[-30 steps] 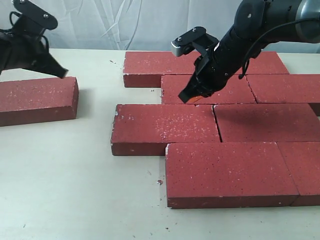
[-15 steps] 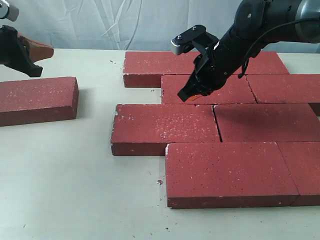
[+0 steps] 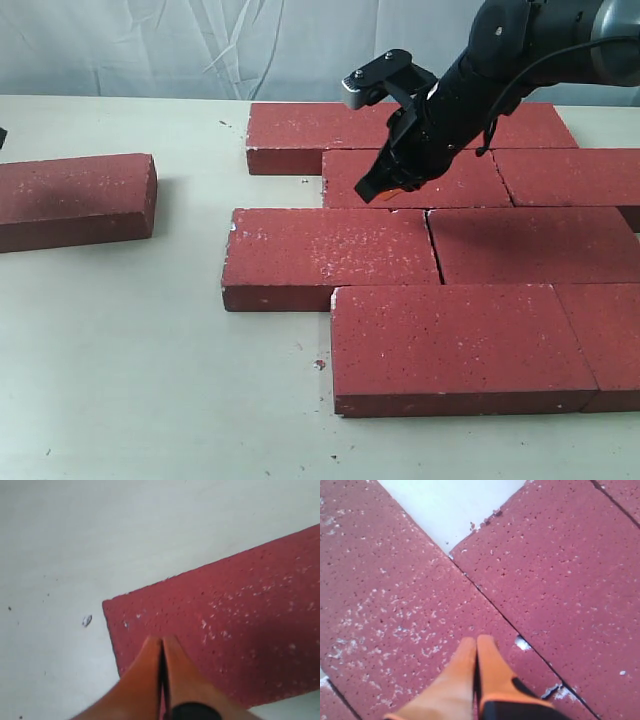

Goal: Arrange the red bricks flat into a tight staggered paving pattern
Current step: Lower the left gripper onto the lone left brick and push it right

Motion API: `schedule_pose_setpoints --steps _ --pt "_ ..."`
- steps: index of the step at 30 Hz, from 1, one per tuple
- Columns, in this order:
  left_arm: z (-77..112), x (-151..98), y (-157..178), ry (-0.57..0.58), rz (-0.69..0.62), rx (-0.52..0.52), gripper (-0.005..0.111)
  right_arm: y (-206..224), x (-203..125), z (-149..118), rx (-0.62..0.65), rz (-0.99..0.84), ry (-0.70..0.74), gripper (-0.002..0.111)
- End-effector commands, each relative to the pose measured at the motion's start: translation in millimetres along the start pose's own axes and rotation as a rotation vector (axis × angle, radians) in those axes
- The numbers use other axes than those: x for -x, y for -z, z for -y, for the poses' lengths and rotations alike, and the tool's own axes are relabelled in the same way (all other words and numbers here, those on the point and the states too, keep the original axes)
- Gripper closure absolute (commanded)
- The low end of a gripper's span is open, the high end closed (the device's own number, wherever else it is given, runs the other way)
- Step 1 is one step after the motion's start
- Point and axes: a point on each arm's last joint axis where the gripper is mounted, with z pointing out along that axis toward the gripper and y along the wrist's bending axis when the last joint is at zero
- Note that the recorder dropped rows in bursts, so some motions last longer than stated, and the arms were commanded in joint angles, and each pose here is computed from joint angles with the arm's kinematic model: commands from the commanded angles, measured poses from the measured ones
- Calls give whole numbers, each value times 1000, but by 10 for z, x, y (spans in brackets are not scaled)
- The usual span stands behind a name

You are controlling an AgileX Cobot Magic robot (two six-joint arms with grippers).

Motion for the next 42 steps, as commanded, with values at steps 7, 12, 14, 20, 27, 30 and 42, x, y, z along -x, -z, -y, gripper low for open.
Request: schedule_pose_setpoints --steps 7,12,14,20,27,30,42 --pt "82 9 -451 45 -170 -31 107 43 11 12 -5 20 -8 109" --pt "232 32 -669 12 -173 -52 107 43 13 10 -3 22 -12 109" --pt "305 37 -728 3 -173 -64 107 43 13 10 -3 22 -12 109" --pt "438 61 -800 -14 -158 -79 107 43 14 11 -4 24 -12 109" --pt "647 116 -799 -44 -150 -110 107 43 14 11 -4 24 -12 109" --pt "745 138 -796 -69 -147 -124 107 43 14 11 -4 24 -12 109" --pt "1124 245 -777 -146 -93 -160 107 43 17 12 -5 27 -14 109"
